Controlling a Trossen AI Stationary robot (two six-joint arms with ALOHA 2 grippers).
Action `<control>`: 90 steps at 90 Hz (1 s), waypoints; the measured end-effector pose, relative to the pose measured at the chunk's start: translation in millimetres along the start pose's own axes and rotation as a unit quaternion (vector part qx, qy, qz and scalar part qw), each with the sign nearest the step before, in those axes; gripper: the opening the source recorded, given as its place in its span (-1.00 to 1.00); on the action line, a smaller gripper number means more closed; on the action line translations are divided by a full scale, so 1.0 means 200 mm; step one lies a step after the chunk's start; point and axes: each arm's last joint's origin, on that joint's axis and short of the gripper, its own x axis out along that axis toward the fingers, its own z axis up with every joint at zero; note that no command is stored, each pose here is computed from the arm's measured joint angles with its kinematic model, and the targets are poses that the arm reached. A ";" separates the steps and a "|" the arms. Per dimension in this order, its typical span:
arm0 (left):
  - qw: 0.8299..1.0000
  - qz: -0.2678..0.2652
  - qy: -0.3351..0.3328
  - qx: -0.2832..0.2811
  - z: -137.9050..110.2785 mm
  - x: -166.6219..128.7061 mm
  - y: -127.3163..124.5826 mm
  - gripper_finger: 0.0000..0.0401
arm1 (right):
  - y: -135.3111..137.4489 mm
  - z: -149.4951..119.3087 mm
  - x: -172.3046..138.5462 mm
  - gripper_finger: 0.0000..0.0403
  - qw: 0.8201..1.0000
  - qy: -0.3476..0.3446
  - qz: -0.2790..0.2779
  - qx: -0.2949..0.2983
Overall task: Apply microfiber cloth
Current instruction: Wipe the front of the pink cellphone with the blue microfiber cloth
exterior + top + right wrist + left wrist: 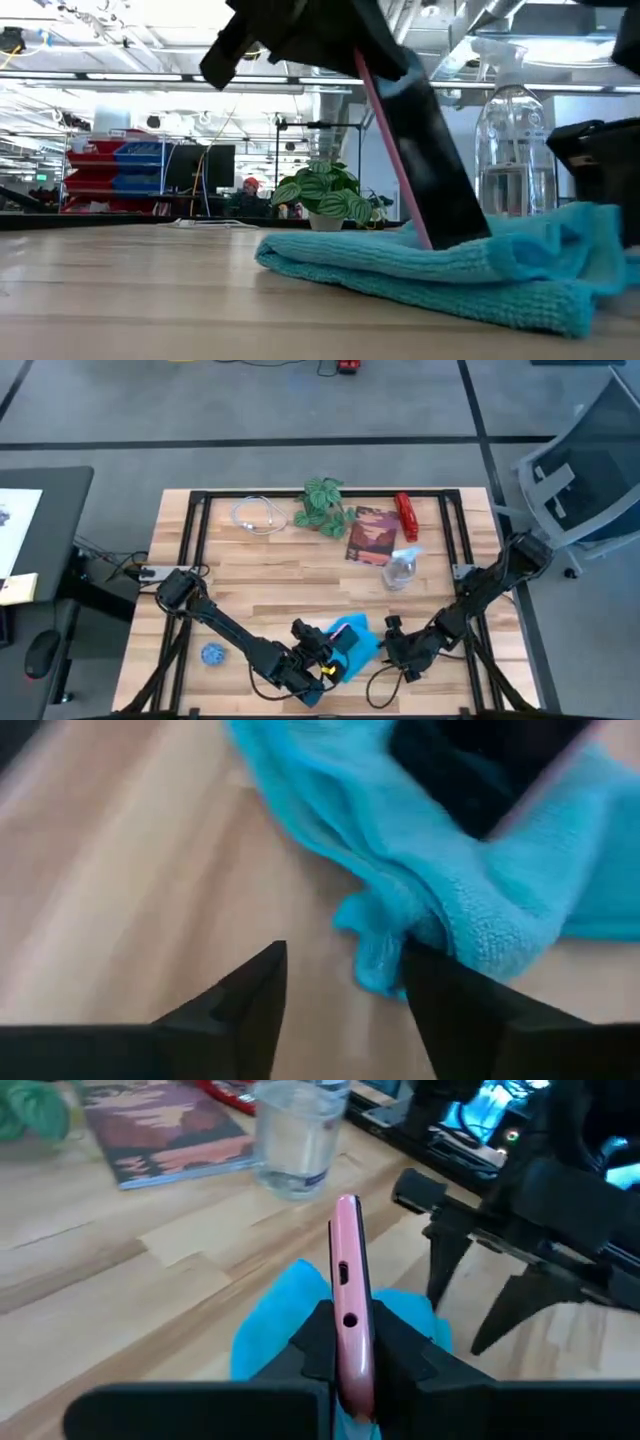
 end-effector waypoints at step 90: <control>0.999 -0.025 -0.013 -0.039 -0.13 0.15 0.13 -0.93 | -0.04 0.13 0.22 -1.00 0.992 -0.113 -0.044 -0.037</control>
